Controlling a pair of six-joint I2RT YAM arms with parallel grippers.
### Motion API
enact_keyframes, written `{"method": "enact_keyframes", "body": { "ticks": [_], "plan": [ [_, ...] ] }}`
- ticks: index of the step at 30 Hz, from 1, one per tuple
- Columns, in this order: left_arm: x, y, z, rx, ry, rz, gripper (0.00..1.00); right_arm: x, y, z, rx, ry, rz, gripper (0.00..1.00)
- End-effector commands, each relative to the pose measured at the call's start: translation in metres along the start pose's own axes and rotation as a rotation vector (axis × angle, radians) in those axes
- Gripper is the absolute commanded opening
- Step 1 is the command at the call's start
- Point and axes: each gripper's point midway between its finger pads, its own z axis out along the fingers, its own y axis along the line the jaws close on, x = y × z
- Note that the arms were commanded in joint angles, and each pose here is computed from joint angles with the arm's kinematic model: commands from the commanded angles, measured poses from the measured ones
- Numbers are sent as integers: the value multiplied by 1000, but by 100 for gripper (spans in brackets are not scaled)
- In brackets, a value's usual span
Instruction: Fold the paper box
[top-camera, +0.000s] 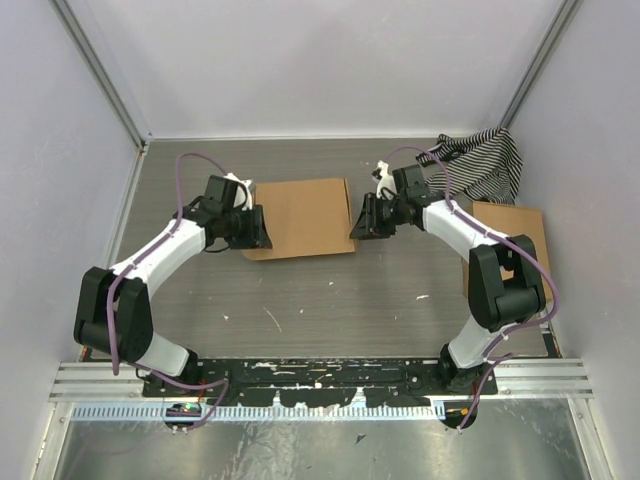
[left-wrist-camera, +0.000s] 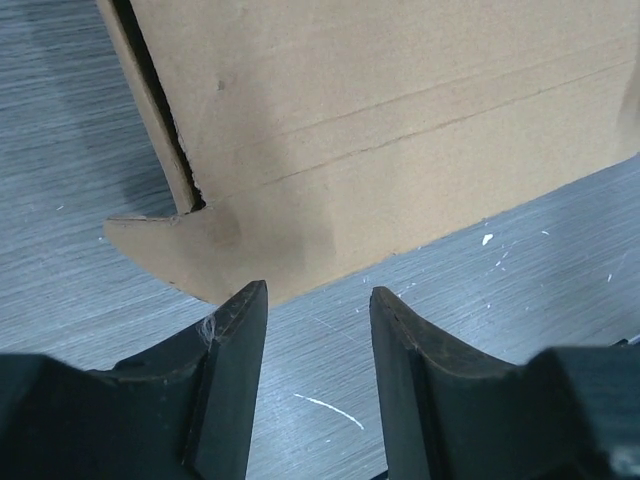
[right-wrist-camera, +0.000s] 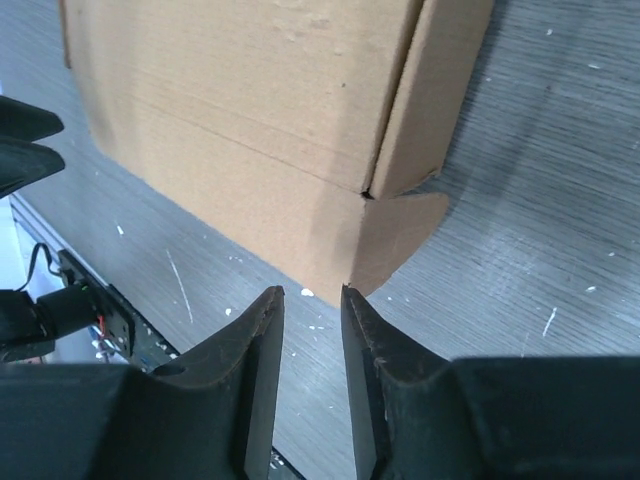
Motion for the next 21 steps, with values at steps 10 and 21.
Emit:
{"method": "enact_keyframes", "body": {
  "ticks": [10, 21],
  "plan": [
    [0, 37, 5, -155, -67, -34, 74, -22, -8, 0, 66, -120, -27, 71],
    [5, 36, 27, -102, -73, -19, 73, -9, 1, 28, 48, -81, -86, 66]
  ]
}}
